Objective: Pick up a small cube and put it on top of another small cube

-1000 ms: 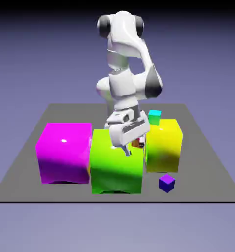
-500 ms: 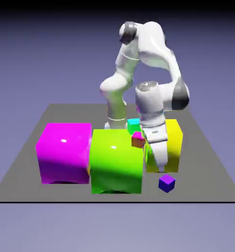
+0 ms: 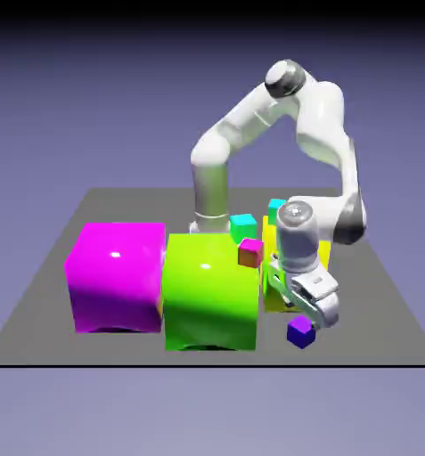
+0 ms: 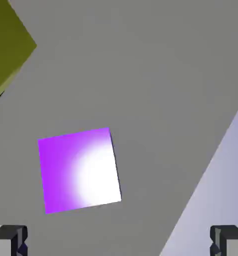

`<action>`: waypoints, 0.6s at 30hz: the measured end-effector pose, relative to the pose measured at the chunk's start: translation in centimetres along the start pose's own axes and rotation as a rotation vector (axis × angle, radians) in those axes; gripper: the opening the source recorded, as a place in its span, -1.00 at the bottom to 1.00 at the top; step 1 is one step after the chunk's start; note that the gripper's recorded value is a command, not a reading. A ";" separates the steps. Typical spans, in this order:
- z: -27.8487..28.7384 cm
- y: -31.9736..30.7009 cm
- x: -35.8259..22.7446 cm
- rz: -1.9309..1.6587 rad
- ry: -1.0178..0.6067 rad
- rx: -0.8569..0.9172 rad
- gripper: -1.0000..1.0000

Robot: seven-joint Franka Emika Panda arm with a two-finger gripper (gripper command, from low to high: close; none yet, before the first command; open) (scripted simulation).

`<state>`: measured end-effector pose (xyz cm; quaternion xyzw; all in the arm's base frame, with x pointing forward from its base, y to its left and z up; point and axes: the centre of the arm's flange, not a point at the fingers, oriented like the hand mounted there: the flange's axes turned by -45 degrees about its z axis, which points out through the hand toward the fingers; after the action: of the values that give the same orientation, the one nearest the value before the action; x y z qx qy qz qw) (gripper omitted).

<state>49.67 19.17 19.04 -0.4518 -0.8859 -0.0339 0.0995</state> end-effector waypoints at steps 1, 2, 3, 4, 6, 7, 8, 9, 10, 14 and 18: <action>0.7 -0.6 0.2 -0.027 0.001 0.004 0.00; 0.5 -0.6 0.6 -0.039 -0.013 -0.011 0.00; 0.2 -0.6 1.6 -0.083 -0.024 -0.013 0.00; 0.1 -0.6 1.9 -0.095 -0.025 -0.012 0.00; 1.7 -0.4 1.8 -0.097 -0.026 -0.012 0.00; 3.4 -0.3 1.7 -0.097 -0.027 -0.013 0.00; 5.1 -0.3 1.5 -0.097 -0.026 -0.012 0.00; 6.8 -0.4 1.4 -0.095 -0.025 -0.012 0.00; 7.1 -0.4 1.3 -0.095 -0.025 -0.012 -1.00; 3.7 -0.3 1.6 -0.097 -0.028 -0.010 -1.00; 0.0 0.9 2.8 -0.070 0.039 -0.028 -1.00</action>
<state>48.84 21.94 19.55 -0.4210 -0.8986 -0.0587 0.1090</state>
